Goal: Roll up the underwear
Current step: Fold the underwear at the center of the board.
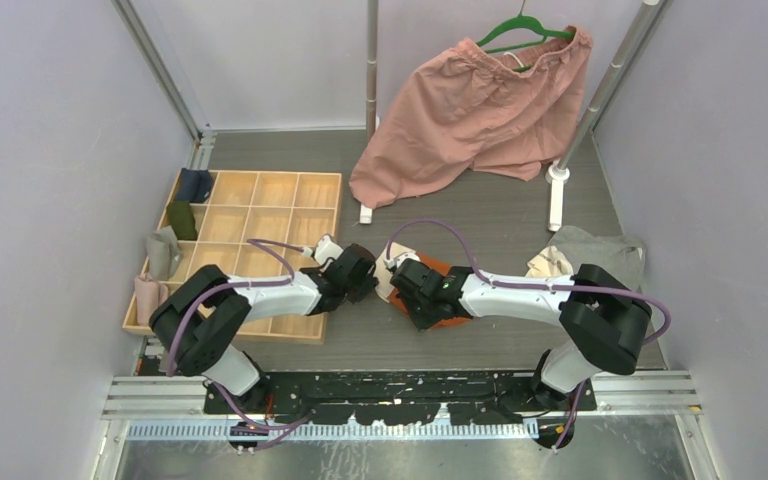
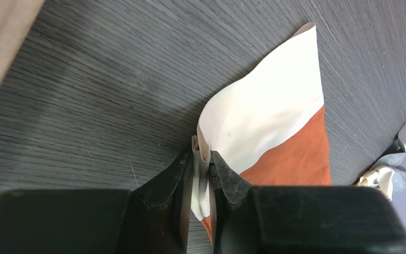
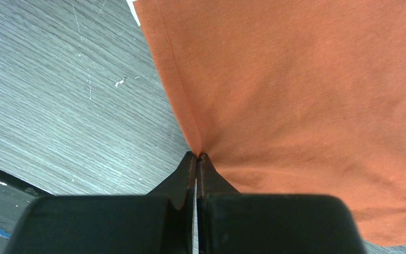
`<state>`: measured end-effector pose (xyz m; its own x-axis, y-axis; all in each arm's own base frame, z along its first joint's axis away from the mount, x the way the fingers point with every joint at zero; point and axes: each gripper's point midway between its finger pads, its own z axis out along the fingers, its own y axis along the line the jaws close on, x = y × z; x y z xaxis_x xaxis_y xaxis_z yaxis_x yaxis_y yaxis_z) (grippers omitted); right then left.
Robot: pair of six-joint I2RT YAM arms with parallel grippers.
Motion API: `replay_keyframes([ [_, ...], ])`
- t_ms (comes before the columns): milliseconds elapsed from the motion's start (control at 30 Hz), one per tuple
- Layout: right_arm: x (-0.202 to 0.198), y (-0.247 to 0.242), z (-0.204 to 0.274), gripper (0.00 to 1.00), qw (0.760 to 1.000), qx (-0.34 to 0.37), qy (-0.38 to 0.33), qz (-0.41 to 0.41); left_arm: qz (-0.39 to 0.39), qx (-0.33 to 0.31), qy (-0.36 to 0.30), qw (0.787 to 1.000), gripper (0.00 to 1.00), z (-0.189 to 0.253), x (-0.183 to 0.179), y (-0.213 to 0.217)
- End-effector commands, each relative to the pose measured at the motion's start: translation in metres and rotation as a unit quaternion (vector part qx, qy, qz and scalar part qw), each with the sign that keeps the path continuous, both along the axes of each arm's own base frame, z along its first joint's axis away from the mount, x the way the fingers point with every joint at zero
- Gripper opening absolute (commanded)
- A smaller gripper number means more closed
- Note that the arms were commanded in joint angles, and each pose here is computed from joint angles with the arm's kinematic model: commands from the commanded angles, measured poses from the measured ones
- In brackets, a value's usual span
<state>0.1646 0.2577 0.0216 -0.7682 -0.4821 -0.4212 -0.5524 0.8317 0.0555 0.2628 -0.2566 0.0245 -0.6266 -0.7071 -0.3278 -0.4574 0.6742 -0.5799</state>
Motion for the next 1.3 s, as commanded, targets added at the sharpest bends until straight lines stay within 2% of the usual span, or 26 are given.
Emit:
replay_keyframes([
  [0,0.002,0.007,0.012,0.01,1.000,0.029,-0.007,-0.007,-0.002,0.068,0.015,0.998,0.18,-0.018,-0.008,0.021],
  [233,-0.001,0.008,0.013,0.01,0.999,0.035,0.002,-0.016,-0.012,0.094,-0.009,0.995,0.07,-0.002,-0.005,0.032],
  [367,-0.003,0.012,0.016,0.01,0.999,0.044,0.010,-0.021,-0.030,0.110,-0.023,0.993,0.05,0.006,-0.004,0.035],
  [567,-0.010,0.031,0.026,0.01,0.994,0.097,0.036,-0.032,-0.082,0.141,-0.035,0.986,0.01,0.024,-0.005,0.034],
  [700,-0.022,0.047,0.038,0.01,0.986,0.149,0.068,-0.029,-0.116,0.159,-0.046,0.979,0.01,0.042,-0.005,0.034],
  [867,-0.023,0.055,0.052,0.01,0.981,0.176,0.078,-0.033,-0.152,0.197,-0.056,0.967,0.01,0.062,0.001,0.034],
  [1267,0.013,0.030,0.063,0.01,0.964,0.223,0.103,-0.100,-0.245,0.230,-0.035,0.941,0.01,0.061,0.032,-0.007],
])
